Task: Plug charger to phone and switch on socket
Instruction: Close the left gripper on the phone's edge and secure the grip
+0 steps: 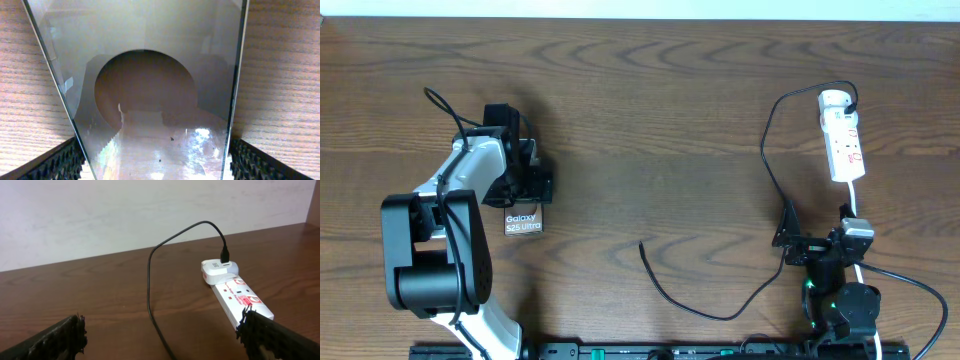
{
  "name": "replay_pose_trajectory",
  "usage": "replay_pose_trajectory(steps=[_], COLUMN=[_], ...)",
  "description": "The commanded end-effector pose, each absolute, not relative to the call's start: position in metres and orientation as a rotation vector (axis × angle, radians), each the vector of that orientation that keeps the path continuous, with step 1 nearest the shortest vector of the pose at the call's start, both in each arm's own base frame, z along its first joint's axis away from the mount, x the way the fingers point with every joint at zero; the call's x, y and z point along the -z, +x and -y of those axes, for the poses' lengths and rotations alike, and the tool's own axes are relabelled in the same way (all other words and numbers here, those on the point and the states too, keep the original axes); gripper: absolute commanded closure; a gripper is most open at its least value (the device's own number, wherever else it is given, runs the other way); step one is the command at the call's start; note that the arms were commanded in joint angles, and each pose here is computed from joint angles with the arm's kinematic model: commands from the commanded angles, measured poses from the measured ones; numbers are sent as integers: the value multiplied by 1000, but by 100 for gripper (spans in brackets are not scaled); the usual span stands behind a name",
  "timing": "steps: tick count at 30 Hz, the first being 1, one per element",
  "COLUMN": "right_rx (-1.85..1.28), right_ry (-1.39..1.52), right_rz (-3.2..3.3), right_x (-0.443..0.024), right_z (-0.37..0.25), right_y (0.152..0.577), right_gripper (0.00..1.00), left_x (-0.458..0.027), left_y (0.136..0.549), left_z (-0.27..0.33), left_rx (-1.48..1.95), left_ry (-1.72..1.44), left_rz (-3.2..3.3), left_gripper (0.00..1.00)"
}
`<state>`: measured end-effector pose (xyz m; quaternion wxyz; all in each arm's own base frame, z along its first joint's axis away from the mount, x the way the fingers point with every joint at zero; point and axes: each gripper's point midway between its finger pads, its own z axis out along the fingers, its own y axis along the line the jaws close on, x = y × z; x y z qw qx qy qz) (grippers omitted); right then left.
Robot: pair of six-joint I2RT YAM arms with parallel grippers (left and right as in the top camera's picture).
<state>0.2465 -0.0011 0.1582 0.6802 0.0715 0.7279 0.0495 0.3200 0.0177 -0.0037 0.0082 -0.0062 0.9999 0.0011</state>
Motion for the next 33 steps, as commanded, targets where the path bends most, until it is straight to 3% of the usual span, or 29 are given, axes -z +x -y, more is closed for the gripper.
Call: replay_pose_trajectory(steps=[1, 20, 22, 33], right_rx=[-107, -107, -106, -107], right_ry=[153, 153, 152, 153], right_rz=[-1635, -1635, -1635, -1635], right_x=[-158, -158, -158, -158], right_z=[1, 1, 1, 1], right_y=[246, 246, 246, 246], right_gripper=[1, 1, 1, 1], left_x=[9, 11, 11, 11], left_y=[315, 314, 314, 314], left_z=[-18, -18, -18, -18], left_rx=[-10, -10, -10, -10], left_ry=[-9, -9, -9, -9], left_rz=[-3147, -3150, -3149, -3146], left_gripper=[9, 10, 18, 19])
